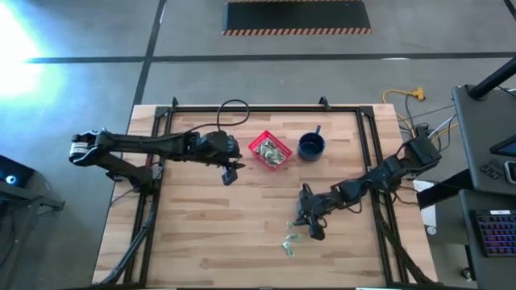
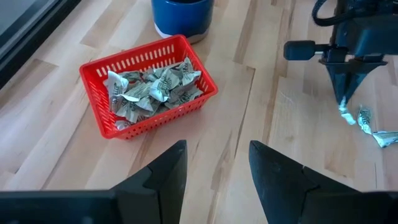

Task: Pick and place Stevia / Truvia into bins
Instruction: Put the stevia packet into the red basket

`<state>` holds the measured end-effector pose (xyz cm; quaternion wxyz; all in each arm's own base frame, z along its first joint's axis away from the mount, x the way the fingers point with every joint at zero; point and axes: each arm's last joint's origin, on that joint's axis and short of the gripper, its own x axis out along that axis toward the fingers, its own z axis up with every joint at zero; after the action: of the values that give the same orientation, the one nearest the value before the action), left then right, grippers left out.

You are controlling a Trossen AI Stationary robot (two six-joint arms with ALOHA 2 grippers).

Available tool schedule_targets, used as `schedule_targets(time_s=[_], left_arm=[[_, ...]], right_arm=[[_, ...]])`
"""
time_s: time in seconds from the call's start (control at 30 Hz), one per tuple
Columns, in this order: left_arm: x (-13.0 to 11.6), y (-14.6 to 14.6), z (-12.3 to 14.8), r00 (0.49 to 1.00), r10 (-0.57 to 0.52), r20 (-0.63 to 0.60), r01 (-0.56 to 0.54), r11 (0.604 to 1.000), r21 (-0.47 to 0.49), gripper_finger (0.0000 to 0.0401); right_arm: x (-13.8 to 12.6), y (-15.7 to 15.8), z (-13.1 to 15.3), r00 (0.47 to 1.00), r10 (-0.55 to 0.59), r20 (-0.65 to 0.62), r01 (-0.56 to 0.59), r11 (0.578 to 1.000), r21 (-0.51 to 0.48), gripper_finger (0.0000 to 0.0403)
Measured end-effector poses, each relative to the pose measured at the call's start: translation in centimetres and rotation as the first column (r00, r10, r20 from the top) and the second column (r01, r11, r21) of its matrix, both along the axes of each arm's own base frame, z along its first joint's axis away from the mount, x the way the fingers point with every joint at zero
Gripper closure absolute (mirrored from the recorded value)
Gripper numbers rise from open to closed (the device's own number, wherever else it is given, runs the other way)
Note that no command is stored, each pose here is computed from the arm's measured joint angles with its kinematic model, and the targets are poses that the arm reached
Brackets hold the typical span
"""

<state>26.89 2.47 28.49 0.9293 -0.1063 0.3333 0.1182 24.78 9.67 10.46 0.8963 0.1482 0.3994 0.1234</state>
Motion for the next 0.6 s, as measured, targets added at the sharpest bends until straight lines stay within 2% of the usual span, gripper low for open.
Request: schedule_targets(time_s=[0.27,0.43,0.6], left_arm=[[0.0,0.0,0.0,1.0,-0.003,-0.001,0.003,1.0,0.003,0.0245],[0.0,0.0,0.0,1.0,-0.006,-0.001,0.006,1.0,0.001,0.0245],[0.0,-0.2,0.0,1.0,-0.015,-0.002,0.015,1.0,0.003,0.0245]], right_arm=[[1.0,-0.4,2.7,0.992,-0.008,0.126,0.008,1.0,0.006,0.0394],[1.9,-1.5,4.4,0.979,-0.057,0.196,0.059,0.998,-0.004,0.0394],[3.1,-2.8,6.0,0.952,-0.107,0.286,0.134,0.988,-0.076,0.0394]])
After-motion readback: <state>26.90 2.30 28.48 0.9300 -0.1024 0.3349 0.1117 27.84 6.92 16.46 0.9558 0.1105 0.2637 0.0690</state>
